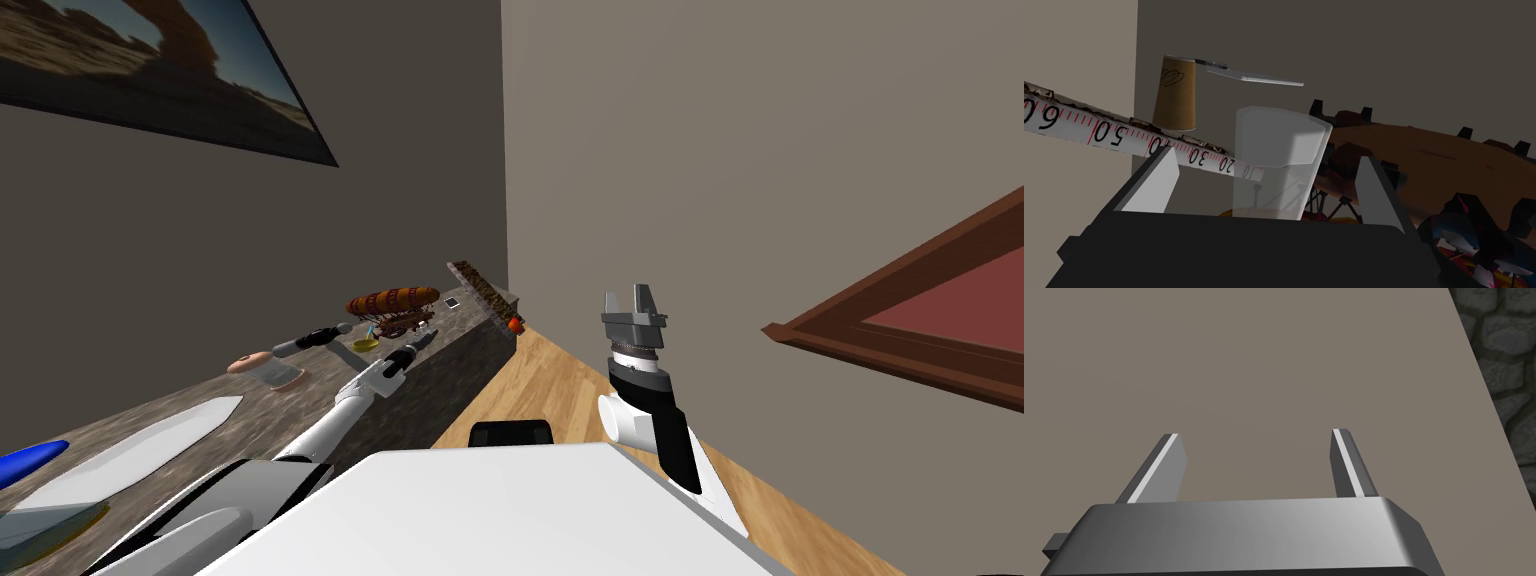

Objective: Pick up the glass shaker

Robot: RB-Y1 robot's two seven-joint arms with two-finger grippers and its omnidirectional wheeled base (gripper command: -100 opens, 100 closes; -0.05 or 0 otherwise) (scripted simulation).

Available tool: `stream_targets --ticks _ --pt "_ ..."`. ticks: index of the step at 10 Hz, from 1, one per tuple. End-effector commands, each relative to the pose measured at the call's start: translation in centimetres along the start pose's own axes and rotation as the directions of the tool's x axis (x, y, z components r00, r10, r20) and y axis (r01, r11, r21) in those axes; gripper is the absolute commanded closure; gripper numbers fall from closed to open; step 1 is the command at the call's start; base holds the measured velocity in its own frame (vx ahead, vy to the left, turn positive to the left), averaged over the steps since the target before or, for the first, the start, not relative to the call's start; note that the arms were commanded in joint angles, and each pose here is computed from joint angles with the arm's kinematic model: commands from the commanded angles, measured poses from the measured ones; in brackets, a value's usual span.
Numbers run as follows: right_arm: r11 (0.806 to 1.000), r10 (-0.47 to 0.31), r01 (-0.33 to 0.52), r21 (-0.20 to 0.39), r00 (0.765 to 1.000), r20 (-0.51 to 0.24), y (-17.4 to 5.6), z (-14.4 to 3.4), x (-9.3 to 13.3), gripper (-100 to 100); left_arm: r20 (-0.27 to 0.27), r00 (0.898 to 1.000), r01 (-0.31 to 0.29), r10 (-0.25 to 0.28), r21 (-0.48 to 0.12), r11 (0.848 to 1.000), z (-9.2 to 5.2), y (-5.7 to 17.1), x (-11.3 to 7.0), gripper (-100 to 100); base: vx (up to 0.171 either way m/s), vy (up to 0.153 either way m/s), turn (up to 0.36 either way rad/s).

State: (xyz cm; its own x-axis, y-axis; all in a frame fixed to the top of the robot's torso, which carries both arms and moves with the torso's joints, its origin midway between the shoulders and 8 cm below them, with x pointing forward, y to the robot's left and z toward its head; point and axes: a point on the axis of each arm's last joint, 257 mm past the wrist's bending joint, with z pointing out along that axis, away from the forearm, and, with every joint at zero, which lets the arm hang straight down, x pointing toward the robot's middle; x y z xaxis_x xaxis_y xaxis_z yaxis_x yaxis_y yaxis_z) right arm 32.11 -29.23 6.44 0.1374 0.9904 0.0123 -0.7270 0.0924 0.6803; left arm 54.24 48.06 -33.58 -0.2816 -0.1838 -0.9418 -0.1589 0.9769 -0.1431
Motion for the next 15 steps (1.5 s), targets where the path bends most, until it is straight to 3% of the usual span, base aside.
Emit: stream_targets --ticks 1,2,4,5,7,8,9,12,13,15 --pt "1.0 0.0 0.0 0.0 1.0 0.0 0.0 0.0 0.0 0 0.003 1.0 0.002 -0.002 -0.011 1.0 0.9 0.1 -1.0 -100 -0.04 0.014 -0.001" --pt "1.0 0.0 0.0 0.0 1.0 0.0 0.0 0.0 0.0 0 -0.006 1.0 -0.008 0.008 0.008 1.0 1.7 -1.2 -0.6 -100 -0.075 0.021 0.012" --pt "1.0 0.0 0.0 0.0 1.0 0.0 0.0 0.0 0.0 0 0.002 1.0 -0.004 0.004 -0.006 1.0 2.8 -1.0 -2.0 -100 -0.06 0.015 0.001" --pt "1.0 0.0 0.0 0.0 1.0 0.0 0.0 0.0 0.0 0 -0.005 1.0 -0.017 0.017 0.014 1.0 3.5 -2.5 -1.8 -100 -0.072 0.015 0.013" --pt "1.0 0.0 0.0 0.0 1.0 0.0 0.0 0.0 0.0 0 0.005 1.0 -0.014 0.014 0.001 1.0 4.5 -2.4 -3.3 -100 -0.058 0.006 0.001" --pt "1.0 0.0 0.0 0.0 1.0 0.0 0.0 0.0 0.0 0 0.002 1.0 -0.013 0.013 -0.001 1.0 4.5 -2.3 -3.1 -100 0.0 0.0 0.0" --pt "1.0 0.0 0.0 0.0 1.0 0.0 0.0 0.0 0.0 0 0.005 1.0 -0.029 0.029 0.026 0.999 5.3 -4.2 -3.6 -100 -0.05 0.002 0.017" --pt "1.0 0.0 0.0 0.0 1.0 0.0 0.0 0.0 0.0 0 0.004 1.0 -0.026 0.026 0.009 1.0 5.8 -3.8 -4.4 -100 -0.044 0.01 -0.002" --pt "1.0 0.0 0.0 0.0 1.0 0.0 0.0 0.0 0.0 0 0.004 1.0 -0.026 0.026 0.008 1.0 5.9 -3.8 -4.4 100 0.0 0.0 0.0" --pt "1.0 0.0 0.0 0.0 1.0 0.0 0.0 0.0 0.0 0 0.002 1.0 -0.027 0.027 0.005 1.0 5.8 -3.6 -4.4 100 0.0 0.0 0.0"
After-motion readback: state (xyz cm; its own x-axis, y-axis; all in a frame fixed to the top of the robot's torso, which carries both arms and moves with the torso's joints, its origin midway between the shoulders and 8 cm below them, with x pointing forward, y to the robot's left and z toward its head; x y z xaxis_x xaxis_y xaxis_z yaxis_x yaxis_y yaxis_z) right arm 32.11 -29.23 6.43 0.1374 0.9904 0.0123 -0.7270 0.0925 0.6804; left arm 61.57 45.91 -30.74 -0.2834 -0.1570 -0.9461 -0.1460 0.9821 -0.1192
